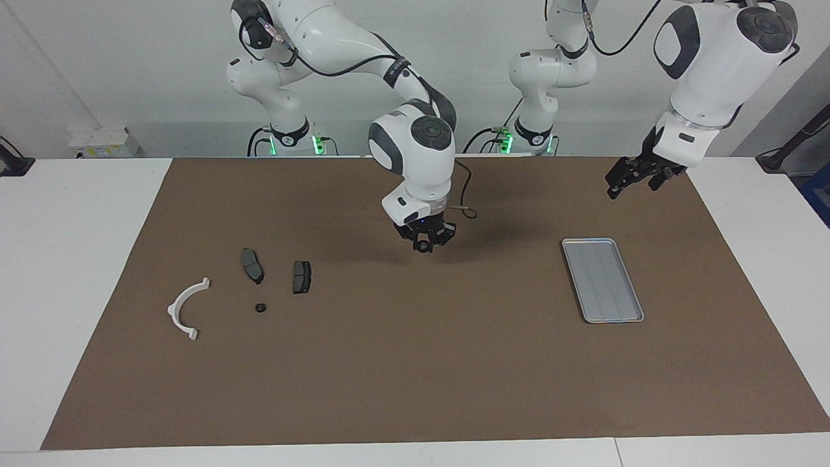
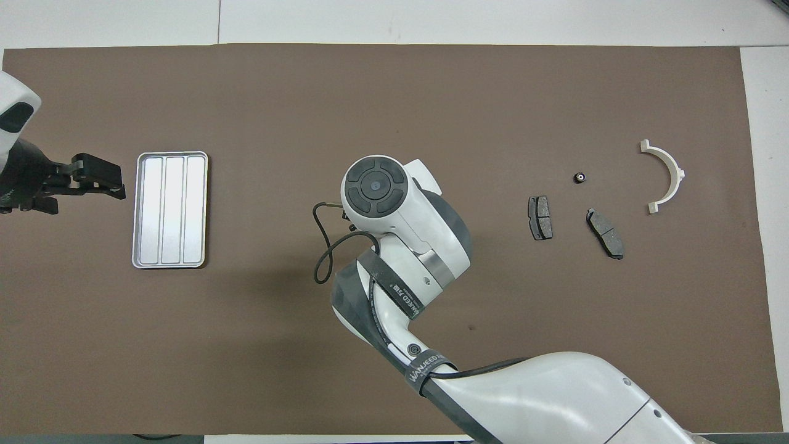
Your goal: Pick bearing gear from pile to tray
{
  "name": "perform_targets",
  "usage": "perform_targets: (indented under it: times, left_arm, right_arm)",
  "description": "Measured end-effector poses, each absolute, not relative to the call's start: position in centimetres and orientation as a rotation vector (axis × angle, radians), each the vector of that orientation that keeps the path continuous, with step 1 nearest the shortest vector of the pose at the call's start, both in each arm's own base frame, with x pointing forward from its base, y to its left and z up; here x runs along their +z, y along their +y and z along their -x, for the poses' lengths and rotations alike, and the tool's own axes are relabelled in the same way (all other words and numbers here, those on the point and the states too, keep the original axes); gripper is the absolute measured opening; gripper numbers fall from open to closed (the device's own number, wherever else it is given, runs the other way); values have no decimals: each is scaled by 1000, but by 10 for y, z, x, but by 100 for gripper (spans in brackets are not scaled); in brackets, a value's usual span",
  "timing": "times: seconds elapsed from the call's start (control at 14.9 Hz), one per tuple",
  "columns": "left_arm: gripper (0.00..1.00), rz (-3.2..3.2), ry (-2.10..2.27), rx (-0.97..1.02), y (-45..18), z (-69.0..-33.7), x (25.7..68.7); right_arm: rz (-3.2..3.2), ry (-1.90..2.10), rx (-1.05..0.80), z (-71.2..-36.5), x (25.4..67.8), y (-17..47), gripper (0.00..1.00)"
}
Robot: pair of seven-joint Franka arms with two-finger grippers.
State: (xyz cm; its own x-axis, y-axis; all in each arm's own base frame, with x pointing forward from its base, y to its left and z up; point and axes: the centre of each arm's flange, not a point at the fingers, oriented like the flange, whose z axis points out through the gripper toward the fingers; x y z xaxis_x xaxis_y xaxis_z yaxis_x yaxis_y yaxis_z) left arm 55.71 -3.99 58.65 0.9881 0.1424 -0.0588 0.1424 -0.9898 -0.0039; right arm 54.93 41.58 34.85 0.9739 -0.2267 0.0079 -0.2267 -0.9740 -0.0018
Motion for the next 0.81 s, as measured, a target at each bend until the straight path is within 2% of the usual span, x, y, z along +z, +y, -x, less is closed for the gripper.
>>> perform_targets:
  times: [0.47,0.81]
  left_arm:
    - [100,-3132,224,-93,-40,-557,587]
    - [100,-3132,225,-93,-40,-557,586]
  right_arm:
    - [3096,366,-45,-542,304,403,35]
    - [3096,366,-44,-540,298,402,35]
